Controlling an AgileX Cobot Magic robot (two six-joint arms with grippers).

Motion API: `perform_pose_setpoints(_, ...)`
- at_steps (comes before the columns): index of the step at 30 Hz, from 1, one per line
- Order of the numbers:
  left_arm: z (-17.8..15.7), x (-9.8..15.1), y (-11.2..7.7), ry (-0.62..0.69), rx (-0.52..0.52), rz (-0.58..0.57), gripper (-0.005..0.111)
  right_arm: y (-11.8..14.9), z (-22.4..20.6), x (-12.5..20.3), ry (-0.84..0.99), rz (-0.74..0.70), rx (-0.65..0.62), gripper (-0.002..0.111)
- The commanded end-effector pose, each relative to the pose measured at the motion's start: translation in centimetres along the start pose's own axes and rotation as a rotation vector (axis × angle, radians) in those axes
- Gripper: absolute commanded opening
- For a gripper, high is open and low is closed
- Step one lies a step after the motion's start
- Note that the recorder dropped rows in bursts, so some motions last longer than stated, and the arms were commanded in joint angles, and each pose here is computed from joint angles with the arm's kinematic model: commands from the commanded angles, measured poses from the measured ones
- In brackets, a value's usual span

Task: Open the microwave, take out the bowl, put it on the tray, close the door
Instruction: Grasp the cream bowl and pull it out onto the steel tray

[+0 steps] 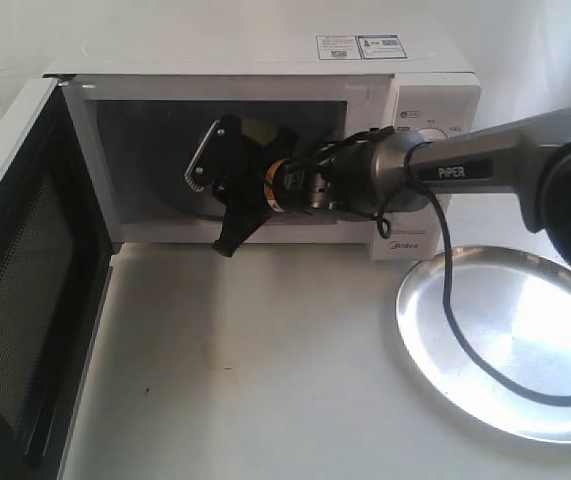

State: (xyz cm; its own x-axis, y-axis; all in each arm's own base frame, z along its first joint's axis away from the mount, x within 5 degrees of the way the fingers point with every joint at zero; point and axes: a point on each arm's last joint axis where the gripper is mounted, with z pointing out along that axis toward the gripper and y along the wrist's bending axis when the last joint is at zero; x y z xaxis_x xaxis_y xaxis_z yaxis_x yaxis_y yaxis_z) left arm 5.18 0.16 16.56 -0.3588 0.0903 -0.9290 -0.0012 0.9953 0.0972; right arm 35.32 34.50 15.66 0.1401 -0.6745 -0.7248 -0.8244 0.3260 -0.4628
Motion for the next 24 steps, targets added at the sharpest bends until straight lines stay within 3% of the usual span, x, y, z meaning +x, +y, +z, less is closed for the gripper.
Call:
perform_pose_setpoints(1, 0.0, -0.1, 0.0, -0.003, 0.006, -0.007, 0.0, 1.1, -0.3, -1.8, -0.044, -0.067, -0.021, 0.0)
perform_pose_setpoints(6, 0.0, -0.1, 0.0, -0.003, 0.006, -0.007, 0.0, 3.6, -3.7, -7.0, -0.196, -0.051, -0.082, 0.0)
perform_pose_setpoints(9, 0.0, -0.1, 0.0, -0.003, 0.006, -0.007, 0.0, 7.4, -7.9, -8.3, -0.108, -0.105, -0.104, 0.0)
perform_pose_setpoints(12, 0.0, -0.1, 0.0, -0.003, 0.006, -0.007, 0.0, 10.7, -12.0, -4.8, 0.263, -0.159, -0.026, 0.0)
perform_pose_setpoints(15, 0.0, -0.1, 0.0, -0.003, 0.006, -0.007, 0.0, 11.3, -14.3, -0.3, 0.602, -0.062, 0.041, 0.0)
perform_pose_setpoints(16, 0.0, -0.1, 0.0, -0.003, 0.006, -0.007, 0.0, 11.4, -15.6, 2.4, 0.783, 0.04, 0.145, 0.0)
perform_pose_setpoints(20, 0.0, -0.1, 0.0, -0.003, 0.006, -0.007, 0.0, 10.7, -17.0, 5.6, 0.857, 0.003, 0.356, 0.0)
perform_pose_setpoints(22, 0.0, -0.1, 0.0, -0.003, 0.006, -0.007, 0.0, 9.6, -17.0, 6.5, 0.794, 0.061, 0.472, 0.0)
perform_pose_setpoints(24, 0.0, -0.1, 0.0, -0.003, 0.006, -0.007, 0.0, 8.3, -17.2, 7.3, 0.712, 0.225, 0.634, 0.0)
